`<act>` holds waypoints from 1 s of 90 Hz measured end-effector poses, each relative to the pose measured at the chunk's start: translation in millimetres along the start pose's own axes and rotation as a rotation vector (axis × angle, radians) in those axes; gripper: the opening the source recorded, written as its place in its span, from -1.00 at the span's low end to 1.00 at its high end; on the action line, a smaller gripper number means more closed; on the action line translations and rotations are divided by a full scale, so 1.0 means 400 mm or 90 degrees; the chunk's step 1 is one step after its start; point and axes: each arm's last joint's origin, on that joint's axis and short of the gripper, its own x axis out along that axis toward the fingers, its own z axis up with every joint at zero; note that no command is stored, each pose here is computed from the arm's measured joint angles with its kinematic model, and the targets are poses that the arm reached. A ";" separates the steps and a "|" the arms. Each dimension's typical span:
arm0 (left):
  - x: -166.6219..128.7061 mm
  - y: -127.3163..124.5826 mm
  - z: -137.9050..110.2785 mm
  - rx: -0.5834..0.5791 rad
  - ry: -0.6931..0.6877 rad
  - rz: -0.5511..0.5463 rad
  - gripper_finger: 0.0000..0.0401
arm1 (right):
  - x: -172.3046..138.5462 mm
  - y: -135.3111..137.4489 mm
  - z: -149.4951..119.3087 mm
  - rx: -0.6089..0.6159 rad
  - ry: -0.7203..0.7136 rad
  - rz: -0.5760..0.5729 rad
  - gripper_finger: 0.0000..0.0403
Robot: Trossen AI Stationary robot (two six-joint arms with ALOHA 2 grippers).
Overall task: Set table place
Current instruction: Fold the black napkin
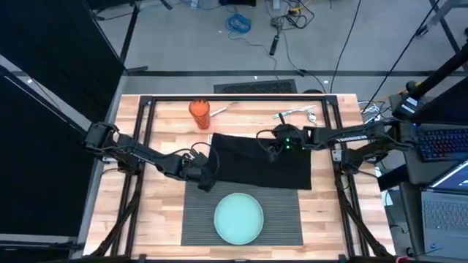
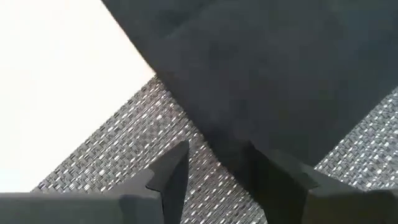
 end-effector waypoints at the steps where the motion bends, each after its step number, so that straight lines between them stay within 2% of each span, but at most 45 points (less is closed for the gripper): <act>1: 0.000 0.000 0.000 0.000 0.000 0.000 -0.25 | 0.000 0.000 0.000 0.000 -0.001 0.001 -0.18; 19: -0.005 -0.009 -0.012 0.022 0.025 -0.022 -0.25 | 0.003 -0.003 0.022 0.014 -0.027 0.026 -0.18; 25: -0.007 -0.013 -0.017 0.028 0.029 -0.027 -0.25 | 0.004 -0.015 0.029 0.023 -0.029 0.014 -0.18; 31: -0.008 -0.014 -0.019 0.030 0.031 -0.029 -0.25 | 0.004 -0.039 0.027 0.032 -0.009 -0.029 -0.18; 42: -0.010 -0.016 -0.022 0.025 0.033 -0.031 -0.25 | -0.006 -0.092 0.000 0.045 0.054 -0.176 -0.18; 49: -0.010 -0.017 -0.023 0.024 0.033 -0.031 -0.25 | -0.014 -0.115 -0.007 0.051 0.071 -0.239 -0.18; 66: -0.010 -0.017 -0.023 0.034 0.032 -0.031 -0.25 | -0.023 -0.134 -0.017 0.082 0.097 -0.288 -0.18; 90: -0.013 -0.021 -0.030 0.047 0.031 -0.032 -0.25 | -0.045 -0.160 -0.044 0.107 0.146 -0.398 -0.18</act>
